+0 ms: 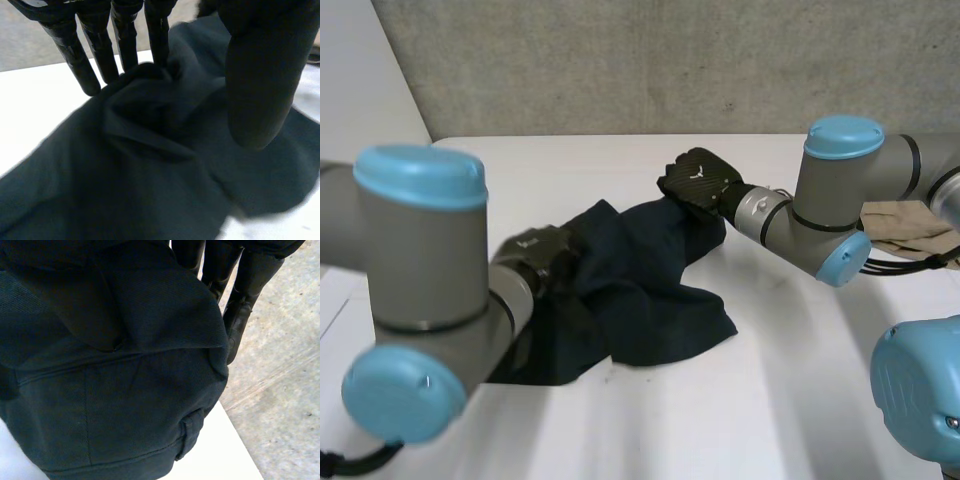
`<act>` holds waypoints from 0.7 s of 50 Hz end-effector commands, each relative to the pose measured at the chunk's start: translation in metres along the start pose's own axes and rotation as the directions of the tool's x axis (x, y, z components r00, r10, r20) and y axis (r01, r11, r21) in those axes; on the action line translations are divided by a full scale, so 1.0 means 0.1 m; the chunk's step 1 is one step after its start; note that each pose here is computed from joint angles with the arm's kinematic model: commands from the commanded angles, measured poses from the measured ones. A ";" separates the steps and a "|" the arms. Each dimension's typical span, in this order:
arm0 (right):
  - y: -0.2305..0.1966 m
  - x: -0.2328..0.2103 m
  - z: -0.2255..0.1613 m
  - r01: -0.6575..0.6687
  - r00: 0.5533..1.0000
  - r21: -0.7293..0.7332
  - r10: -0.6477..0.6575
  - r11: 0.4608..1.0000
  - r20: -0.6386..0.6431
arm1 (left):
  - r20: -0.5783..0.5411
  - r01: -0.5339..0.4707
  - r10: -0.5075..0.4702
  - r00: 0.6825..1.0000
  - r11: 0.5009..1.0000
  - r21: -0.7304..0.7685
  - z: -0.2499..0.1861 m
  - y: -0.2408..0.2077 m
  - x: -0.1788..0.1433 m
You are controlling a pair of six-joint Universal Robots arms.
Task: Fold the laundry.
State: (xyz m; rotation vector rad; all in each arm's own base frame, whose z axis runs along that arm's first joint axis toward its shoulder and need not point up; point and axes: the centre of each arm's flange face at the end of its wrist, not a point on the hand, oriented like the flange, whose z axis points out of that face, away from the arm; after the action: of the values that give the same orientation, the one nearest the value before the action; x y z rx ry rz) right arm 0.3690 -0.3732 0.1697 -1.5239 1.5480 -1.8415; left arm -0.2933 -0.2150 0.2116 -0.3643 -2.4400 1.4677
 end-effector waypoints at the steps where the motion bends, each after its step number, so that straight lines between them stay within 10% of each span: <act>1: -0.22 0.11 -0.09 0.002 0.999 -0.001 -0.002 1.000 -0.033 | -0.124 -0.004 0.009 0.992 0.999 0.046 -0.21 0.26 0.34; 35: -0.47 0.07 -0.59 -0.089 0.992 -0.143 0.075 0.986 -0.101 | 0.071 0.117 -0.125 0.990 0.987 0.114 0.31 0.50 0.55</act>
State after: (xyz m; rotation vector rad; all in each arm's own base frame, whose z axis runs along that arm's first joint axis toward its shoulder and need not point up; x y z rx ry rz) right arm 0.3369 -0.3293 0.2220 -1.4290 1.7887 -1.8164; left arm -0.3593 -0.1949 0.1595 -0.1752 -2.3486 1.5451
